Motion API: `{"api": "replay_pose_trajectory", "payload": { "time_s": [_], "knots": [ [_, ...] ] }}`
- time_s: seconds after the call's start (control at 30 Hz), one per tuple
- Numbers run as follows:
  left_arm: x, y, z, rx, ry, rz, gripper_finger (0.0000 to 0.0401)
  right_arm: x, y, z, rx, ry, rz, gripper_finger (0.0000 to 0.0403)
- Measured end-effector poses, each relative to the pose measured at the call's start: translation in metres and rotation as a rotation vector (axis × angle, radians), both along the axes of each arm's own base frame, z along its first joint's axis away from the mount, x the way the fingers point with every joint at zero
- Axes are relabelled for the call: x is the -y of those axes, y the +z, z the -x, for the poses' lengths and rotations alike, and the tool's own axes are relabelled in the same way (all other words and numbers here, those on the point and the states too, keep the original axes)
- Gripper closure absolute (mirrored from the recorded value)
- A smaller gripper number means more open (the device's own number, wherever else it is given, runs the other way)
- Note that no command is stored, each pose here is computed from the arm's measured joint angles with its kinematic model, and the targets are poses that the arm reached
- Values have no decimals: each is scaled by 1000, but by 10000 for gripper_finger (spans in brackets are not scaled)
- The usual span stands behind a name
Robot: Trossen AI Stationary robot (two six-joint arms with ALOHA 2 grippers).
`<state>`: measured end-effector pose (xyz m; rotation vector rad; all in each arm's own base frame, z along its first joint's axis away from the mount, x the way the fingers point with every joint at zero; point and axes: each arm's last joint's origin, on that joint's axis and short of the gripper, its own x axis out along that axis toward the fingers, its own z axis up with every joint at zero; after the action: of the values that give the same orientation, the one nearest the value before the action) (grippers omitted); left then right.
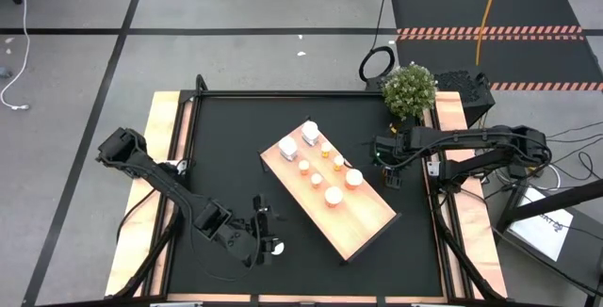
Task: Pick and place medicine bottles onto shelf by color
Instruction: Put the large orange pill bottle on the shelf aligned with the other large orange pill bottle
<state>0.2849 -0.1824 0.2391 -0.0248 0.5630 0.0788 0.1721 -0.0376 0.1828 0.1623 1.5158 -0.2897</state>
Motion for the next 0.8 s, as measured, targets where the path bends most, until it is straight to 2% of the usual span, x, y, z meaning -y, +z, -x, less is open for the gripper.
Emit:
{"api": "replay_pose_trajectory", "payload": {
  "time_s": [0.13, 0.37, 0.53, 0.8],
  "knots": [
    [0, 0, 0, 0, 3, 5, 162, 0, 0, 0, 0, 0, 0, 202],
    [0, 0, 0, -1, 1, 1, 162, 0, 0, 0, 2, -13, -1, 187],
    [0, 0, 0, -2, 1, 0, 162, 0, 1, 1, 1, -27, -3, 193],
    [0, -1, 0, -6, 0, -5, 162, 0, 25, -3, -17, -68, -8, 192]
  ]
}}
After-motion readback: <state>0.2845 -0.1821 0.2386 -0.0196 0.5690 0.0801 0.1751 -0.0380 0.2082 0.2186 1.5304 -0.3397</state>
